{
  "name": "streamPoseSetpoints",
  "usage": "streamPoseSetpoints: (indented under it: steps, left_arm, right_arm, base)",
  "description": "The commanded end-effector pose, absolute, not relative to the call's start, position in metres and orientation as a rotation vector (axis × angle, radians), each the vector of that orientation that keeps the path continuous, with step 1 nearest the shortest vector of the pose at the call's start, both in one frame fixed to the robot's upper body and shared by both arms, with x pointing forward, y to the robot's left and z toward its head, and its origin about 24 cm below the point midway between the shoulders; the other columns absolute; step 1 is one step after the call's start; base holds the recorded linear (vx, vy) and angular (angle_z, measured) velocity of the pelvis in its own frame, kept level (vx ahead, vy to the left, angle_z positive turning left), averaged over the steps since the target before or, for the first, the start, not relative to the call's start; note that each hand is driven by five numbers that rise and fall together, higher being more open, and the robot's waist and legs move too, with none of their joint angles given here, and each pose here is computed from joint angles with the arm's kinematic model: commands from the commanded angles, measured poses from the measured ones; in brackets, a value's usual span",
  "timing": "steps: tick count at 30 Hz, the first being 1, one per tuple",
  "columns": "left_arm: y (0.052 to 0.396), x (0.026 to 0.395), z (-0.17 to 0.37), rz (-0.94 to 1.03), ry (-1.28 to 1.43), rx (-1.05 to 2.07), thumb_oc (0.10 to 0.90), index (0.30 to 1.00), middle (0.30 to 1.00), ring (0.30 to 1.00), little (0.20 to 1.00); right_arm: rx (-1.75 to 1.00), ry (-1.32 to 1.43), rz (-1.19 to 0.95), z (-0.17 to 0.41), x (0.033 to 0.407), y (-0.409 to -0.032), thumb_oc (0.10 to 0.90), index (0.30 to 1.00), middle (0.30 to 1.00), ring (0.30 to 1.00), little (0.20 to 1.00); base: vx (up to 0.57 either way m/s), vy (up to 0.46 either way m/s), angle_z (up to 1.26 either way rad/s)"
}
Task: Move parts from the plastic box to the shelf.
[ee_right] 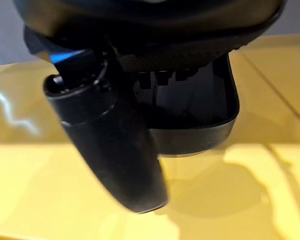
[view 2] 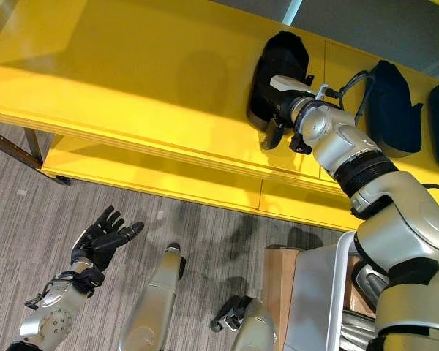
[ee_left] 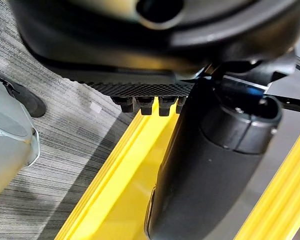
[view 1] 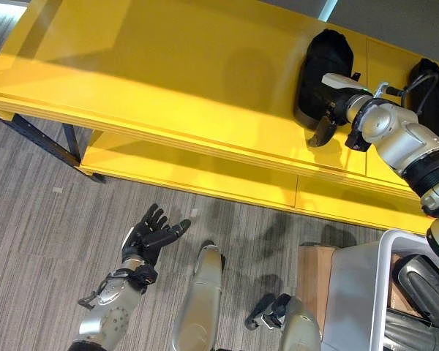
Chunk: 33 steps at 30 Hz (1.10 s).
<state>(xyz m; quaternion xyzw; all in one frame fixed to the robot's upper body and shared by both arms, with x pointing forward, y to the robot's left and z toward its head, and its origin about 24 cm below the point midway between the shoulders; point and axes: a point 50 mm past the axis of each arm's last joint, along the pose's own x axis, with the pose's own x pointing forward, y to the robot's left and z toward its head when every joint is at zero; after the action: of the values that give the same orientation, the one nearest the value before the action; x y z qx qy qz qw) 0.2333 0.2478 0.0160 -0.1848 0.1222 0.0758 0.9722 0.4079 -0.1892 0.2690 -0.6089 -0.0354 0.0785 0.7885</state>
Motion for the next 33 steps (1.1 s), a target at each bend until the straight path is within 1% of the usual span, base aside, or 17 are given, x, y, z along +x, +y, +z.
streamPoseSetpoints:
  steps: [1, 15, 33]
  left_arm:
    - [0.259, 0.243, 0.050, 0.138, 0.061, -0.361, 0.900, 1.000, 1.000, 1.000, 1.000]
    - [0.260, 0.243, 0.050, 0.158, 0.052, -0.376, 0.900, 1.000, 1.000, 1.000, 1.000]
    - [0.261, 0.243, 0.048, 0.167, 0.056, -0.386, 0.900, 1.000, 1.000, 1.000, 1.000]
  right_arm:
    - [-1.328, -0.259, 0.003, 0.347, 0.395, -0.197, 0.900, 1.000, 1.000, 1.000, 1.000]
    - [-1.351, -0.277, -0.032, 0.358, 0.386, -0.210, 0.900, 1.000, 1.000, 1.000, 1.000]
    - [-1.333, -0.221, -0.015, 0.338, 0.391, -0.216, 0.900, 1.000, 1.000, 1.000, 1.000]
  base:
    - [0.00, 0.000, 0.00]
    - [0.00, -0.005, -0.03]
    - [0.00, -0.001, 0.00]
